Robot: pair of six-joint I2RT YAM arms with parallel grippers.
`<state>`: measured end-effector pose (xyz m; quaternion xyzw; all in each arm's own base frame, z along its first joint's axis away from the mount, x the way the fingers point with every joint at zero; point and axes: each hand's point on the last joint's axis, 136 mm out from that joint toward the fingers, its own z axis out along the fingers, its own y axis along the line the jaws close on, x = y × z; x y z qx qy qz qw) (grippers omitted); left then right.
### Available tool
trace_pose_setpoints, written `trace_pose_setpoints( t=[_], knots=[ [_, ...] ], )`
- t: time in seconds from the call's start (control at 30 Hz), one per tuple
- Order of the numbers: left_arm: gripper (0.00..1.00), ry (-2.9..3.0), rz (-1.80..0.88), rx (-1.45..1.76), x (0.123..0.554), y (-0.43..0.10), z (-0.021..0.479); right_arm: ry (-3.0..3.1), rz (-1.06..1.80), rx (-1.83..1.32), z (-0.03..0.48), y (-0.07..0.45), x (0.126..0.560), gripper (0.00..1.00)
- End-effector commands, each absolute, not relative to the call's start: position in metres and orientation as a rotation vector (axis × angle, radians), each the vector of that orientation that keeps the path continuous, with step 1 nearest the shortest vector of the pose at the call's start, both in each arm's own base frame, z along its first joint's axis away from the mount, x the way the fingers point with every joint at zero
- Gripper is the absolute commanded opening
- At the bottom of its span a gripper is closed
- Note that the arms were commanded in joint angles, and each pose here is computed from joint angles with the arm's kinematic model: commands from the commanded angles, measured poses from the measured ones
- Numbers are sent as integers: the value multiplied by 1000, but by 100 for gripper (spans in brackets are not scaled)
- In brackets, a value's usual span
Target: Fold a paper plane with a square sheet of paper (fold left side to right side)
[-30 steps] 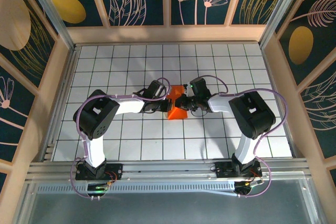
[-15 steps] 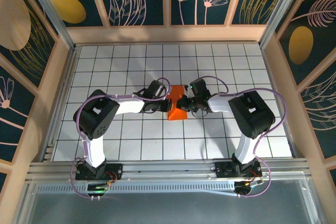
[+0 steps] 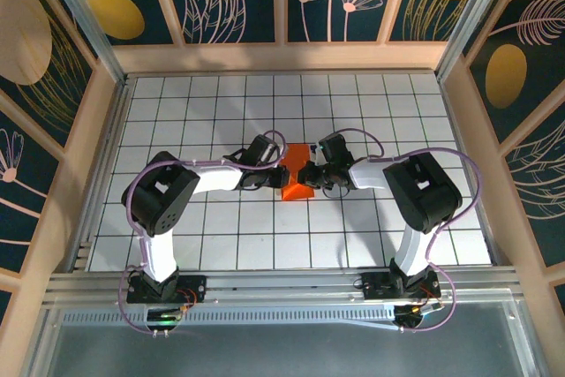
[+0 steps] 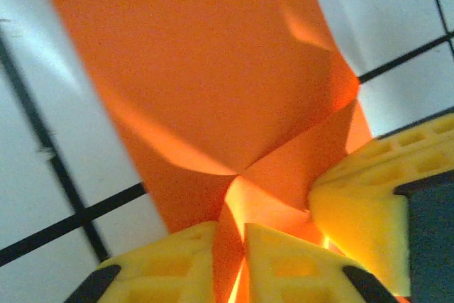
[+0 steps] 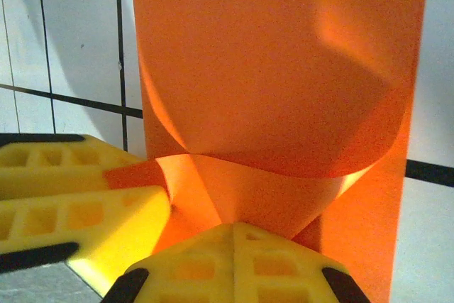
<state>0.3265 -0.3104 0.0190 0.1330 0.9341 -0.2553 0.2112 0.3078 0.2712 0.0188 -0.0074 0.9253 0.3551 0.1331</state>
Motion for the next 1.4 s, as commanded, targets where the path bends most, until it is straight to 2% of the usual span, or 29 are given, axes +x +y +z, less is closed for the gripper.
trace_pose_setpoints(
  t=[0.0,0.17,0.23,0.4,0.53,0.77,1.37],
  knots=[
    [21,2577,-624,311,332,-294,40,2731,957,-26,4,265,303,0],
    [27,2525,-692,281,327,-293,79,2723,958,-29,7,265,304,0],
    [23,2511,-773,271,320,-298,92,2721,959,-30,8,265,304,0],
    [12,2549,-1081,236,281,-313,88,2719,958,-34,9,266,305,0],
    [8,2561,-1242,217,263,-325,83,2719,959,-36,9,266,305,0],
    [4,2591,-1267,222,261,-332,70,2727,960,-63,8,271,300,0],
    [4,2676,-1163,190,265,-329,31,2739,946,-76,6,272,298,0]
  ],
)
